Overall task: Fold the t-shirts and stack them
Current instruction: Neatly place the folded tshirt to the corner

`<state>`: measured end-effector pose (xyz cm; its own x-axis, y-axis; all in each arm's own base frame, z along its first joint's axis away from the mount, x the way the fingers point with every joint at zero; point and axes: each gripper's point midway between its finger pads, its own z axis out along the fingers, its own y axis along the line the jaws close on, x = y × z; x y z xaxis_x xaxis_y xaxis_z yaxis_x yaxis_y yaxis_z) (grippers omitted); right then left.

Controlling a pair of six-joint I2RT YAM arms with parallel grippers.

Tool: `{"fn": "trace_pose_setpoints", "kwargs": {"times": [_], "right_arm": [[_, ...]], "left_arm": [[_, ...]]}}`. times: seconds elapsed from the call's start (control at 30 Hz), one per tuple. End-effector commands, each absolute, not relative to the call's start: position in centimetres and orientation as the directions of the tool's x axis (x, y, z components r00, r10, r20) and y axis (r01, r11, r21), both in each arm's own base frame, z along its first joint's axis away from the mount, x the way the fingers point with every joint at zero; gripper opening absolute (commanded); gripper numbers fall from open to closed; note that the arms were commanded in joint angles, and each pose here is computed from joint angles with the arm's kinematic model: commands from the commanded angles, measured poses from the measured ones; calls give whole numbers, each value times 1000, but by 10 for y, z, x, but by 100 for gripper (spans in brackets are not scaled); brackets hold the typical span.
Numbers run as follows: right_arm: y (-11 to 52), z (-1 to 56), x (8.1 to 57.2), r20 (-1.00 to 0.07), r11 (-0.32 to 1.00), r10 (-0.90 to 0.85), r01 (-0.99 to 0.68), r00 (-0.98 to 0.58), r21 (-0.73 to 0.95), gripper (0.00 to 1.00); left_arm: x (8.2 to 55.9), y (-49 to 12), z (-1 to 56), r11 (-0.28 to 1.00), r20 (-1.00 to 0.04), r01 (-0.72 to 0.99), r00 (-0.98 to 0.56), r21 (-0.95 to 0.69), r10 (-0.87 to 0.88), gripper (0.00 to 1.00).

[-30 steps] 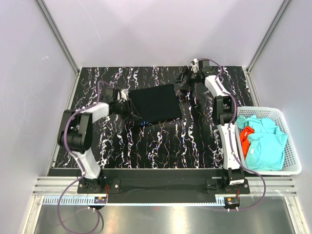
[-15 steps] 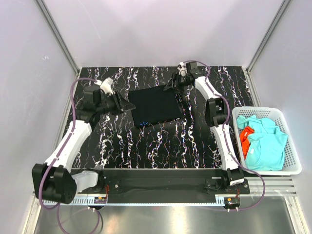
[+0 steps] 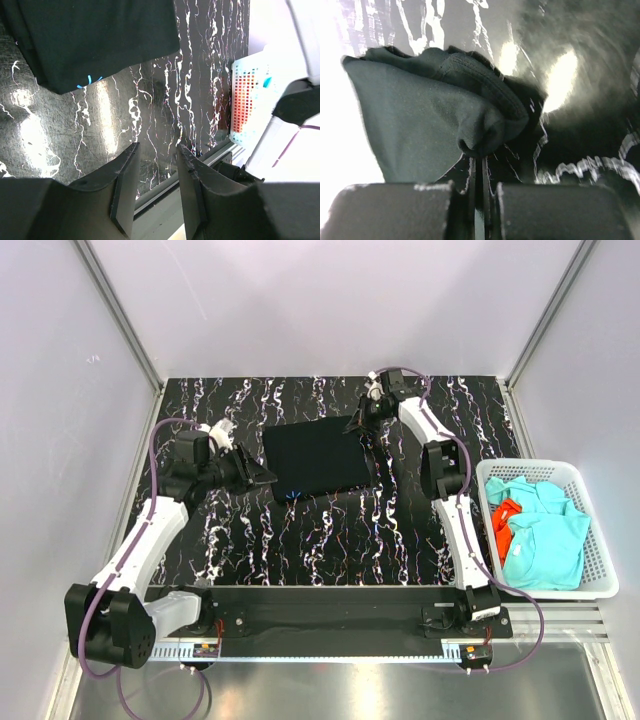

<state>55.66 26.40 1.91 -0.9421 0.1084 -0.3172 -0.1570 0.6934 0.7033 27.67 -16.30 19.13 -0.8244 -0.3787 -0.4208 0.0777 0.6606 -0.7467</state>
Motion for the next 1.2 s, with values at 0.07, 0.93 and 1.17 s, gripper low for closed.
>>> {"fn": "trace_pose_setpoints", "kwargs": {"times": [0.07, 0.93, 1.17], "right_arm": [[218, 63, 548, -409, 851, 76, -154, -909, 502, 0], [-119, 137, 657, -742, 907, -175, 186, -648, -377, 0], [-170, 149, 672, -798, 888, -191, 246, -571, -389, 0]], "left_arm": [[279, -161, 190, 666, -438, 82, -811, -742, -388, 40], [286, -183, 125, 712, -289, 10, -918, -702, -271, 34], [302, -194, 119, 729, -270, -14, -924, -685, -271, 34]]}}
